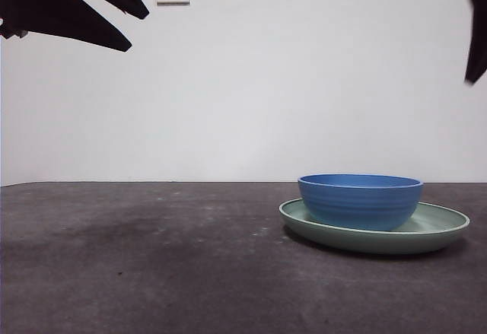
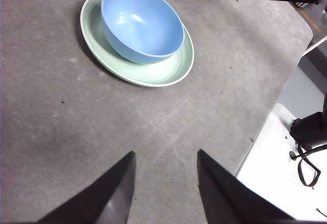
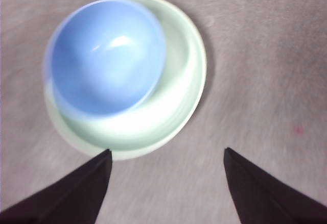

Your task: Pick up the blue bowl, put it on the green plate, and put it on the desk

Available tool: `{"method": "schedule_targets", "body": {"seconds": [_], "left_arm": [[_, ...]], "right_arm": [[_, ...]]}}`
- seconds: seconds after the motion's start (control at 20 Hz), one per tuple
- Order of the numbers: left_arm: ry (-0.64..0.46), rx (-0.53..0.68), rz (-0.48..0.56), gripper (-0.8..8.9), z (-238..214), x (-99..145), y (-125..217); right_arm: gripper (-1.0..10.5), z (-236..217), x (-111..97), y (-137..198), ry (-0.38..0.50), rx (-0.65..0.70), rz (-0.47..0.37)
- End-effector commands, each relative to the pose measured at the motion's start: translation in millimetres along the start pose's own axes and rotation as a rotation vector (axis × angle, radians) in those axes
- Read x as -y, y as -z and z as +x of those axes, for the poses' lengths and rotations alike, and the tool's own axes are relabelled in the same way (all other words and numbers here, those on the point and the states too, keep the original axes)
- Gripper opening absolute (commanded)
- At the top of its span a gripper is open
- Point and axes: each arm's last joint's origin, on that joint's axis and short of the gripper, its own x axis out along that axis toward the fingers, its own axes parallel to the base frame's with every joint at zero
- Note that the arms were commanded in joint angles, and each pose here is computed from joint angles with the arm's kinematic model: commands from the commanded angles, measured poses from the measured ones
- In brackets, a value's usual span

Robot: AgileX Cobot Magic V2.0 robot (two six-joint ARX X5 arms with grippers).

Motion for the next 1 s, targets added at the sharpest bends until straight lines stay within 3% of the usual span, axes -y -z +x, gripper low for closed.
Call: {"method": "schedule_targets", "body": {"seconds": [0.05,0.5,1.0], "left_arm": [[0.010,0.007,0.023,1.91,0,2,-3],[0.010,0.006,0.022,1.91,0,2,-3],[0.010,0.005,0.020,1.91,0,2,-3]], "right_arm": [[3.5,29,11,-12,0.006,-0.038,0.041],[3.4,125,41,-22,-0.021,-0.161,0.093],[0.9,160,48,-19,-0.072,-0.191,0.106]]}}
